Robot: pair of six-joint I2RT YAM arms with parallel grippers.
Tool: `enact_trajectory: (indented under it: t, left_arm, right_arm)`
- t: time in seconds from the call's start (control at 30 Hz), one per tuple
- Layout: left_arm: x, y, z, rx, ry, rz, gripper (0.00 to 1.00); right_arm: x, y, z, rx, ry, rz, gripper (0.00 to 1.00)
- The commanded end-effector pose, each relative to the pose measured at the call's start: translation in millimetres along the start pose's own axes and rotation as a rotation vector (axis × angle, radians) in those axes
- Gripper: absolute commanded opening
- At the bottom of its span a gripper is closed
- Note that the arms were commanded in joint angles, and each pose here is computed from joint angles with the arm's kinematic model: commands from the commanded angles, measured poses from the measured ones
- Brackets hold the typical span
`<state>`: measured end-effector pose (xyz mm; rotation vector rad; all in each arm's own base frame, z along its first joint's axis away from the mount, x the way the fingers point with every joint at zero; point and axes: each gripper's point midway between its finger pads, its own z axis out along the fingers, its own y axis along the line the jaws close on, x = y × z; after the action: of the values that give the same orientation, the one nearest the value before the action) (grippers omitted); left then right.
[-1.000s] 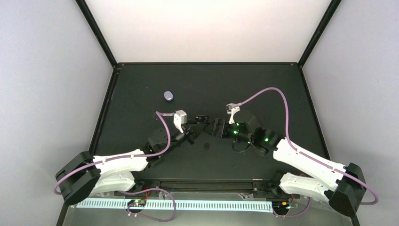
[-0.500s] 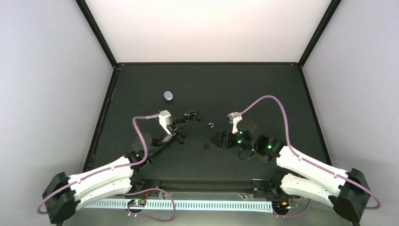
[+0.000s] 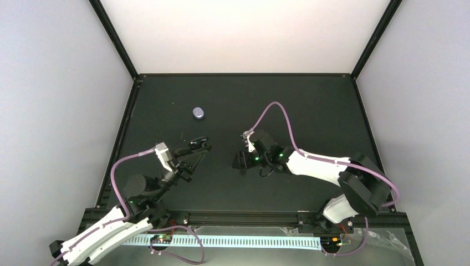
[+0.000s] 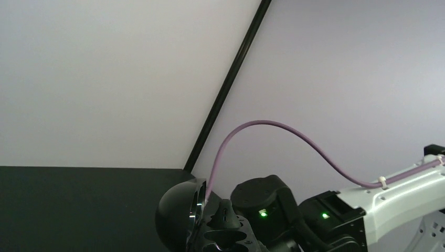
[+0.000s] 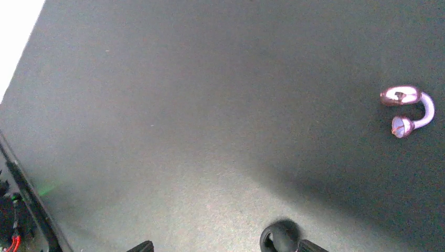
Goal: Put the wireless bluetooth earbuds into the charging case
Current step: Pick up the earbud from the center of the board.
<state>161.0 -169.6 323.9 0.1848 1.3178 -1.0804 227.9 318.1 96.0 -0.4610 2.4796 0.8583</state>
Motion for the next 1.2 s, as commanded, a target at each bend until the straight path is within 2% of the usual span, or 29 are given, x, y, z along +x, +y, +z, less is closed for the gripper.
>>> enact_trajectory:
  t: [0.0,0.33,0.77,0.93,1.17]
  left_arm:
    - [17.3,12.5,-7.8,-0.052,0.070,0.039,0.02]
    - [17.1,12.5,-10.2,-0.050,0.073,0.064,0.02]
    - [18.2,10.9,-9.9,-0.042,0.081,0.060,0.02]
    - [19.6,11.5,-10.1,-0.044,0.087,0.061,0.02]
    - [18.9,11.7,-10.9,-0.044,0.081,0.059,0.02]
  right_arm:
    - [-2.8,-6.2,18.5,-0.001,0.014,0.041,0.73]
    - [45.9,-21.4,39.4,-0.010,0.169,0.122,0.75]
    - [53.8,-8.7,46.8,-0.036,0.247,0.116,0.77]
    - [48.4,-22.8,35.0,0.048,0.196,0.109,0.78]
    - [33.3,-4.0,15.1,0.024,0.134,0.020,0.79]
